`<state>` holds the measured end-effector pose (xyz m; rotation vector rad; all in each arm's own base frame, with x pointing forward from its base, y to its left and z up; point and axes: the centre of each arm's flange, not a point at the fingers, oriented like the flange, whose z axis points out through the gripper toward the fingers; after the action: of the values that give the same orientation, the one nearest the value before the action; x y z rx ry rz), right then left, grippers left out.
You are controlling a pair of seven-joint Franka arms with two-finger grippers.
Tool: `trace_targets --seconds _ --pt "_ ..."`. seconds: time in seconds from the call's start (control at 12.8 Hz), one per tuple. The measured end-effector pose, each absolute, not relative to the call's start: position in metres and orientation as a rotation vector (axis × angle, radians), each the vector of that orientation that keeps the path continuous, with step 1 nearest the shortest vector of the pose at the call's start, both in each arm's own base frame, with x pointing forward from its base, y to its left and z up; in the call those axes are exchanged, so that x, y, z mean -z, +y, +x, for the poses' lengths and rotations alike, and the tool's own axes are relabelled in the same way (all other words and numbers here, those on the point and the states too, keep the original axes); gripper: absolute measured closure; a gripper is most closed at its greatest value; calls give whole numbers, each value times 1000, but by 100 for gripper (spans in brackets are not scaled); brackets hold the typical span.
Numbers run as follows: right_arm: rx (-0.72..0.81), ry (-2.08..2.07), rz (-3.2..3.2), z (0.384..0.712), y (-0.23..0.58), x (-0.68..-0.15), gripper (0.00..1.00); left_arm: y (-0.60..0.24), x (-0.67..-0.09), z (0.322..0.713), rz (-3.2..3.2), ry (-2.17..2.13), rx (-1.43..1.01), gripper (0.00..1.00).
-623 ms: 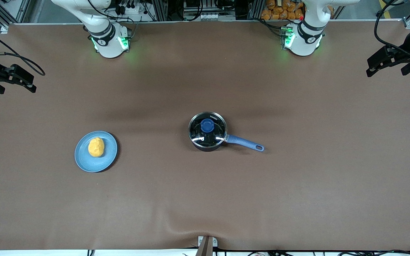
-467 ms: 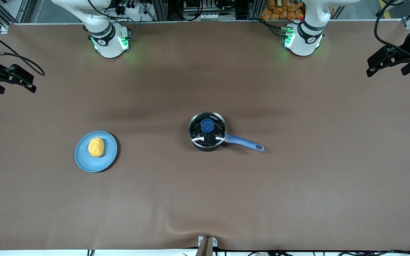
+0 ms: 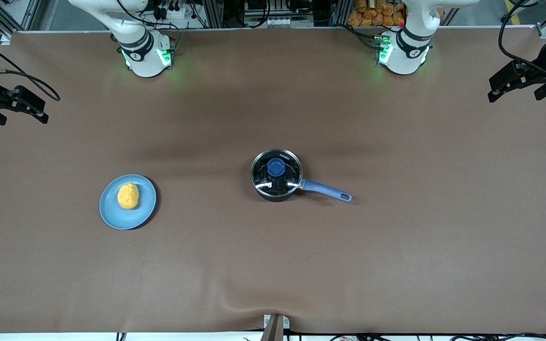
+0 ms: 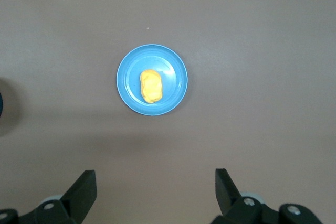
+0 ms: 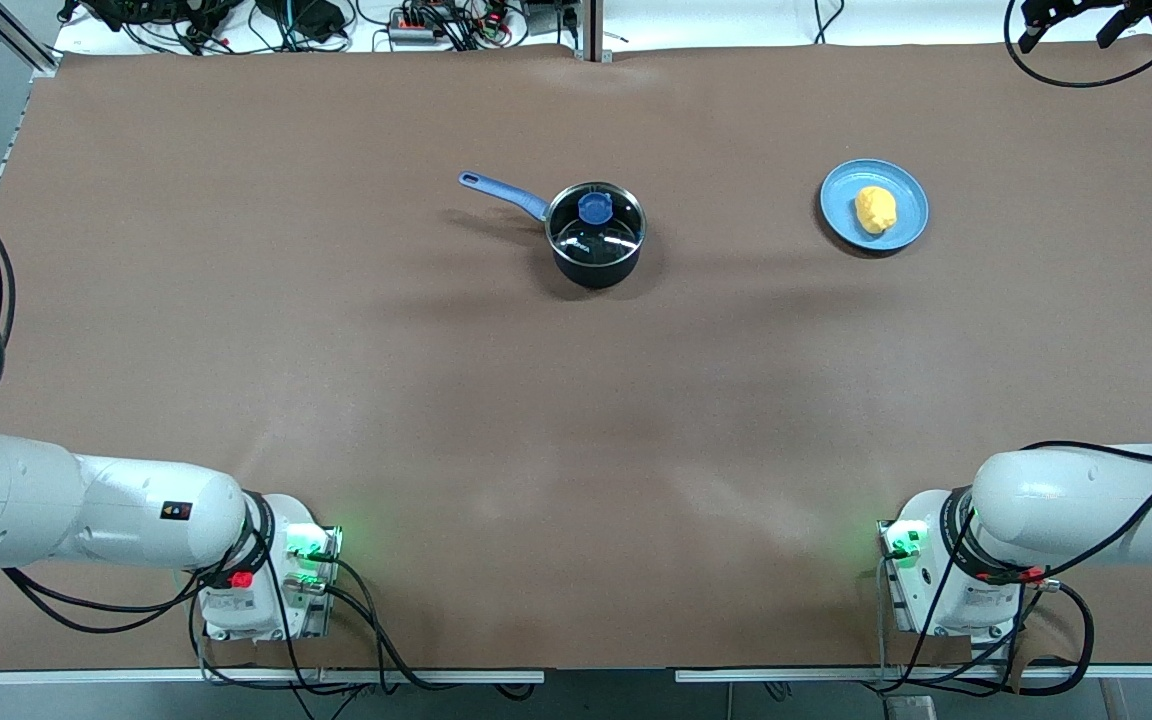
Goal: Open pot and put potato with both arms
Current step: 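Reach the left gripper to the lid knob while the right gripper reaches the potato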
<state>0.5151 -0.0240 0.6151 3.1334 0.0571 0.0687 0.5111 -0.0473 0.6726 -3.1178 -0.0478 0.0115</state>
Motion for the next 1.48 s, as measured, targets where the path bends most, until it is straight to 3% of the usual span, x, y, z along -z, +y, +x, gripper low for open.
trace_targets --seconds 0.16,0.39,0.93,1.09,1.48 --pt "-84 57 3133 520 -24 -602 0 -71 -666 513 -3126 -22 -31 0" --pt "-67 58 3136 537 -26 -555 0 -176 -627 522 -3118 -10 -74 0" --pt "78 158 3174 593 -25 -416 0 -406 -481 530 -3224 -42 -24 0" --pt "138 190 3193 598 -13 -385 0 -449 -433 533 -3206 -18 -39 0" --pt "119 207 3207 619 -3 -299 0 -509 -361 519 -3180 -13 -12 0"
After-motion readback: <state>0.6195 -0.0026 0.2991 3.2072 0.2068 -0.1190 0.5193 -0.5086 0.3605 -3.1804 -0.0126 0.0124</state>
